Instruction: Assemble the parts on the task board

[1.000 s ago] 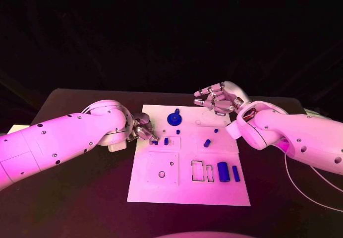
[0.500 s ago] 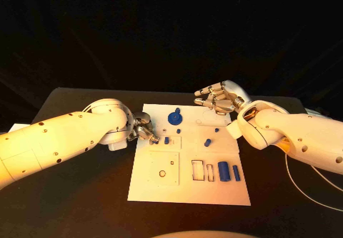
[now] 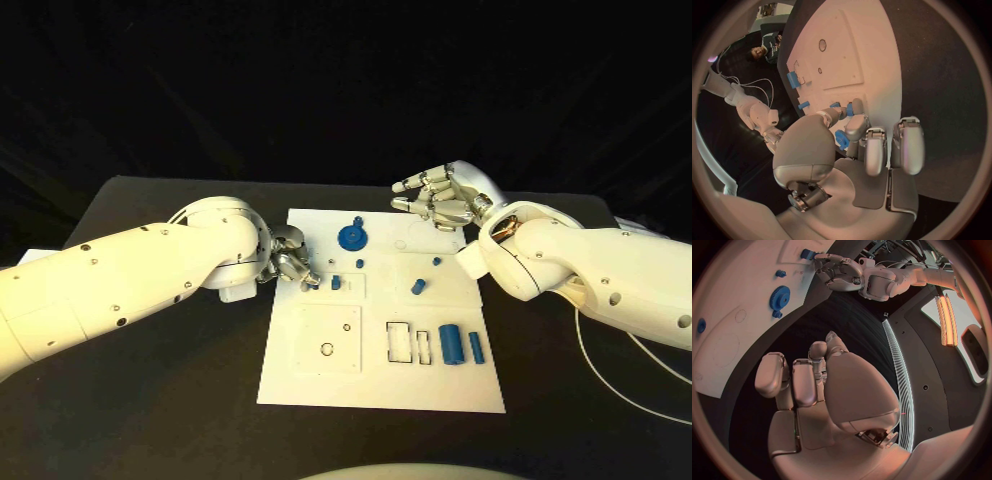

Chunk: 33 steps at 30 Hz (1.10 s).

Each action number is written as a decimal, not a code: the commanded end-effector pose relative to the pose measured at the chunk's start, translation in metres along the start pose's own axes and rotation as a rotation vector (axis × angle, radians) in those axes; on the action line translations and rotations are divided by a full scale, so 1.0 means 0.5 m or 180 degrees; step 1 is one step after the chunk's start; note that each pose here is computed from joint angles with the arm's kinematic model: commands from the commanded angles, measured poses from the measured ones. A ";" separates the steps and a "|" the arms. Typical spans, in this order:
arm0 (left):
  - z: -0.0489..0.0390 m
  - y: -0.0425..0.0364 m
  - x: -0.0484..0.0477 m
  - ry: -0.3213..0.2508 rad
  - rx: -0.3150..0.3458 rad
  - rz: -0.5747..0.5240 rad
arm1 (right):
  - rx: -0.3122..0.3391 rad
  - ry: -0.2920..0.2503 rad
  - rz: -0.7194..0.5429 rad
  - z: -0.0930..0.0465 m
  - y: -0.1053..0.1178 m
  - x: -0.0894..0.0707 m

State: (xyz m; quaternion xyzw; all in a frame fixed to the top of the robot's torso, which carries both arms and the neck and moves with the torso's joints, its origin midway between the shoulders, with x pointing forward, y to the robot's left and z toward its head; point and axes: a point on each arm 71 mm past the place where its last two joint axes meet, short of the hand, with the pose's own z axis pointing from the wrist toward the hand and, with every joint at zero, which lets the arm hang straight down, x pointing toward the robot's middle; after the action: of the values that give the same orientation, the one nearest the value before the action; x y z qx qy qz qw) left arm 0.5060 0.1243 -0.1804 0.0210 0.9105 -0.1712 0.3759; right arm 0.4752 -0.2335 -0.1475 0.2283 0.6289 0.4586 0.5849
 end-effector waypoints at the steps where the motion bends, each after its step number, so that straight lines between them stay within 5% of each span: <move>1: 0.007 0.004 0.017 0.0170 -0.0125 0.0091 | -0.0027 0.0045 -0.0001 -0.001 0.002 0.004; 12: 0.012 -0.003 0.022 0.0329 -0.0228 0.0142 | -0.0037 0.0059 -0.0002 -0.002 0.005 0.005; 33: 0.019 -0.006 0.014 0.0293 -0.0309 0.0172 | -0.0043 0.0054 -0.0008 -0.004 0.007 0.004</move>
State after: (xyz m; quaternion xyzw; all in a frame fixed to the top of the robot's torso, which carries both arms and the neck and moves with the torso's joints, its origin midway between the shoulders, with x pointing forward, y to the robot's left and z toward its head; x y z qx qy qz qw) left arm 0.5117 0.1156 -0.1784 0.0229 0.9212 -0.1377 0.3632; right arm 0.4728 -0.2324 -0.1460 0.2263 0.6289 0.4610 0.5837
